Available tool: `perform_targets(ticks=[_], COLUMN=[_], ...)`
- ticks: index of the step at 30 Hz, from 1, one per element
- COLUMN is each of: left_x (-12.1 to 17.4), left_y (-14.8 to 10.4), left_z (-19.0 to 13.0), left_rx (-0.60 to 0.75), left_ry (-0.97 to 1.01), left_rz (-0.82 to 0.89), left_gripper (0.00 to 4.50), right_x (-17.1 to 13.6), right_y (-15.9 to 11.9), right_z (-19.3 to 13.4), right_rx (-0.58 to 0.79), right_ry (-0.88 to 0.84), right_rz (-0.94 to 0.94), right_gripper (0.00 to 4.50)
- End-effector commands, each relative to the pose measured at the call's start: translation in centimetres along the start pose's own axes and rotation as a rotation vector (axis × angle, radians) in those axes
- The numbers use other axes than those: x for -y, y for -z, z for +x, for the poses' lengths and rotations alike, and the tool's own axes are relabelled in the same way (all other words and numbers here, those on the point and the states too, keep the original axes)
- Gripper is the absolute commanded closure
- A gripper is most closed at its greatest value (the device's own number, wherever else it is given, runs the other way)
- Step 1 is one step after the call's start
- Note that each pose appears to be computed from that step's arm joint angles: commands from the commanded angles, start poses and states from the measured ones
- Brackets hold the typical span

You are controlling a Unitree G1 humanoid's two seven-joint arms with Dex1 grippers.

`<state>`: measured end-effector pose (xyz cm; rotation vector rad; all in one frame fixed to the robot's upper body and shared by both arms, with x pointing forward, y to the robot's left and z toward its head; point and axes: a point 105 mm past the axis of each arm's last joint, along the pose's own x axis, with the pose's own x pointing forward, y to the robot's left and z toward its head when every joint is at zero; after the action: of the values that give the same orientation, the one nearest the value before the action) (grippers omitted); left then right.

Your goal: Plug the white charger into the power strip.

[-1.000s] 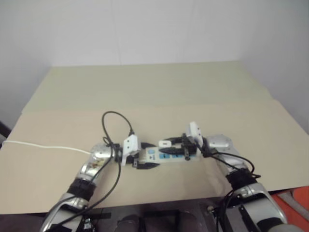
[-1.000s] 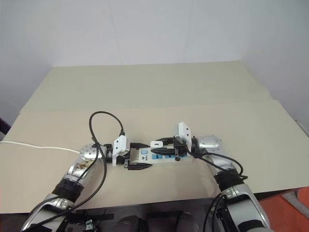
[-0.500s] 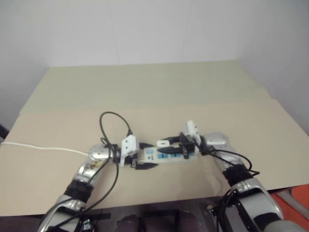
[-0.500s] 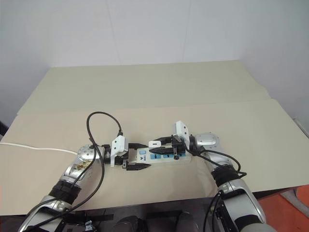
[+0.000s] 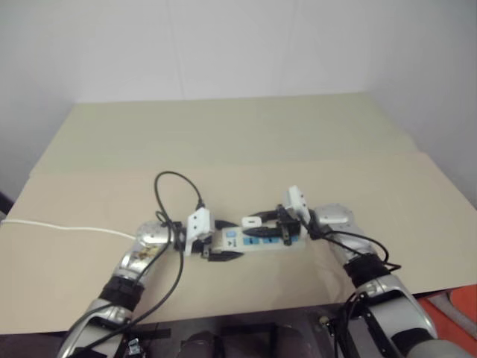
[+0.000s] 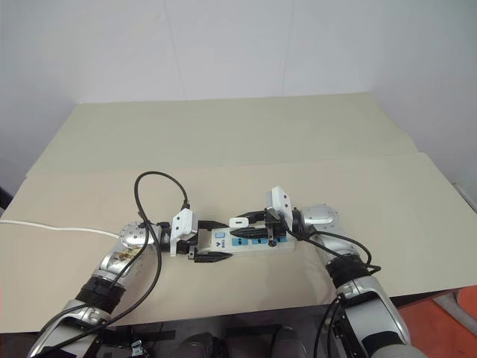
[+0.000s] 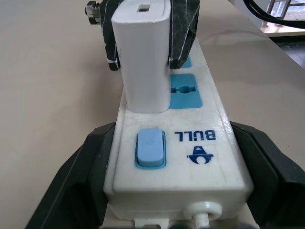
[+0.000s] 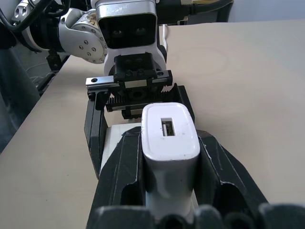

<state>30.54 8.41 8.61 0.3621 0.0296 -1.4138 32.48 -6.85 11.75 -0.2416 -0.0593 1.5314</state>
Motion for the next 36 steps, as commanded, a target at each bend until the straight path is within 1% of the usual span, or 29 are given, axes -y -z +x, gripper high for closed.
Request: perform_targets(ticks=[1,3,4,6,11,20,23,27,29,30,31,34,36], left_x=[0.0,0.0,0.1,0.0,-0.1,-0.3,-0.4,-0.7,-0.8,-0.8,-0.9,-1.0,-1.1], left_y=[1.5,1.5,1.5,1.5,1.5,1.4,1.3,1.1,1.1,1.0,0.9,0.1,-1.1], left_z=[-2.1,-2.1,-2.1,-2.1,-2.1,-1.8,-1.6,-1.5,-1.5,-1.5,-1.4,-1.4,-1.6], left_rx=[-0.09,-0.091,-0.092,-0.092,-0.094,-0.085,-0.08,-0.069,-0.064,-0.062,-0.055,-0.024,0.015], left_ry=[-0.006,-0.005,-0.005,-0.004,-0.003,-0.007,-0.012,-0.036,-0.045,-0.046,-0.05,-0.049,-0.056], left_rz=[-0.007,-0.007,-0.007,-0.007,-0.005,-0.004,-0.003,-0.007,-0.009,-0.01,-0.009,-0.004,0.013], left_gripper=[1.22,1.22,1.22,1.22,1.22,1.22,1.22,1.22,0.49,0.21,0.02,0.02,0.02], right_x=[0.2,0.1,0.1,0.1,0.3,1.0,1.2,0.8,0.7,0.7,0.7,0.6,0.6], right_y=[2.7,2.7,2.6,2.5,2.5,1.4,0.0,-2.4,-3.7,-4.1,-4.5,-5.1,-5.3], right_z=[-2.3,-2.3,-2.3,-2.3,-2.4,-3.2,-4.2,-6.3,-7.5,-7.8,-8.2,-9.2,-10.0], right_rx=[-0.108,-0.1,-0.095,-0.093,-0.098,-0.082,-0.06,-0.042,-0.025,-0.021,-0.017,-0.013,-0.021], right_ry=[0.069,0.063,0.061,0.068,0.081,0.102,0.109,0.118,0.143,0.153,0.166,0.198,0.23], right_rz=[0.072,0.084,0.089,0.085,0.073,0.053,0.035,0.004,-0.004,-0.004,-0.004,-0.001,-0.002], right_gripper=[3.41,2.68,2.46,1.86,0.05,0.02,0.02,0.02,0.0,0.0,0.0,0.0,0.0])
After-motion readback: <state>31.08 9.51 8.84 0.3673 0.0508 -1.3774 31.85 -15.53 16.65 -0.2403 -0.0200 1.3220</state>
